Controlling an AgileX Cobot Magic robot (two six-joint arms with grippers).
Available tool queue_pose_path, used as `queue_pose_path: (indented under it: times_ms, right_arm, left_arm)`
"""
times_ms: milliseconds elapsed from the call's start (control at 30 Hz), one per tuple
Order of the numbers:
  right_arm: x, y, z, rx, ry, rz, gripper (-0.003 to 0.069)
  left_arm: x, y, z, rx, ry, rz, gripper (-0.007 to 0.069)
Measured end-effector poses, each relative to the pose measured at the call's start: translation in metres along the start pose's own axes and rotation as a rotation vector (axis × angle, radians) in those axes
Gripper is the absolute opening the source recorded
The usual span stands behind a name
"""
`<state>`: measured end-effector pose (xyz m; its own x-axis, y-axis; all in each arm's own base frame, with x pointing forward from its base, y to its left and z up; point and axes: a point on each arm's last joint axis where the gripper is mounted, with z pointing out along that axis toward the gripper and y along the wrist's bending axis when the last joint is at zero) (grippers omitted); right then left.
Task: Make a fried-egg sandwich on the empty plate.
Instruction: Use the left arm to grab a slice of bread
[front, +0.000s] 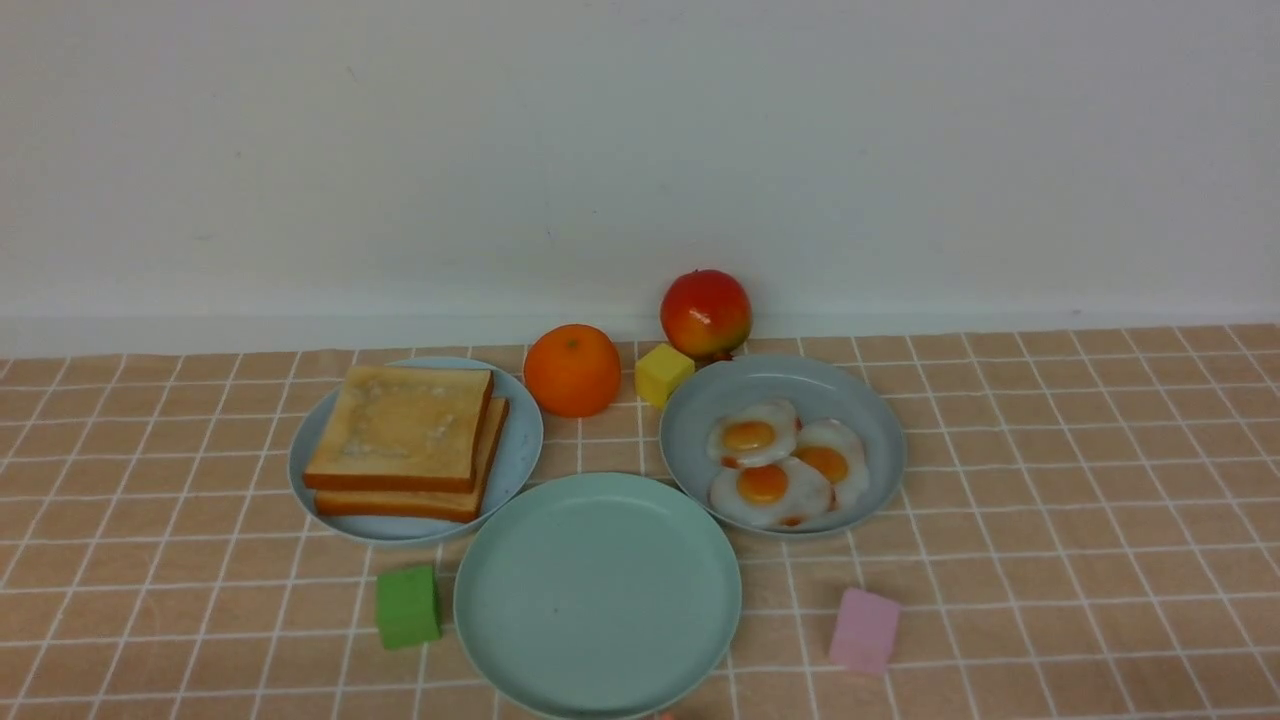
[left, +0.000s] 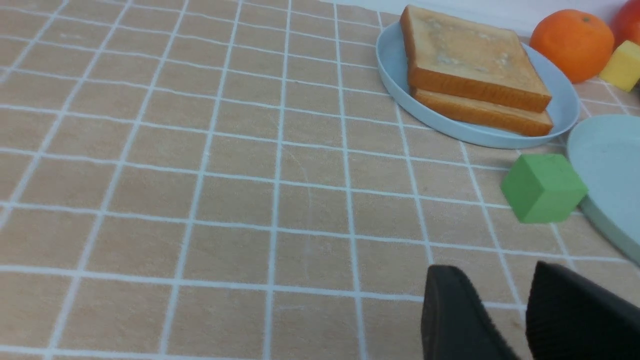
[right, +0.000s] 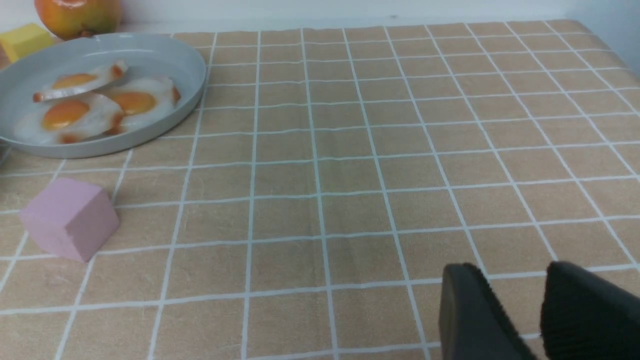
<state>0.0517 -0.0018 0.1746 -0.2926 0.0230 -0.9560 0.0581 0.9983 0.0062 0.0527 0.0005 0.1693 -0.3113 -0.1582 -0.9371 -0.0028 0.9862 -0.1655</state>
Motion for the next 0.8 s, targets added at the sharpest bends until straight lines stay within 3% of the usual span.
queue_pose_path:
  times_ms: [267,400,533,800]
  right_arm:
    - [-0.001,0.0,0.0,0.001,-0.009,-0.001,0.0239]
    - [-0.009,0.0,0.001,-0.003,-0.125,0.039,0.024]
    - [-0.025,-0.001,-0.003,-0.007,-0.305,0.132,0.0241]
    - [-0.041,-0.008,-0.01,-0.027,-0.52,0.462,0.0241]
  left_arm:
    - [-0.001,0.003,0.0,-0.029,-0.013,0.094,0.0238]
    - [-0.003,0.004,0.0,-0.051,-0.032,0.164,0.0238]
    - [-0.01,0.001,-0.001,-0.017,-0.114,0.189,0.0238]
    - [-0.03,-0.013,-0.006,0.106,-0.347,0.21,0.0238]
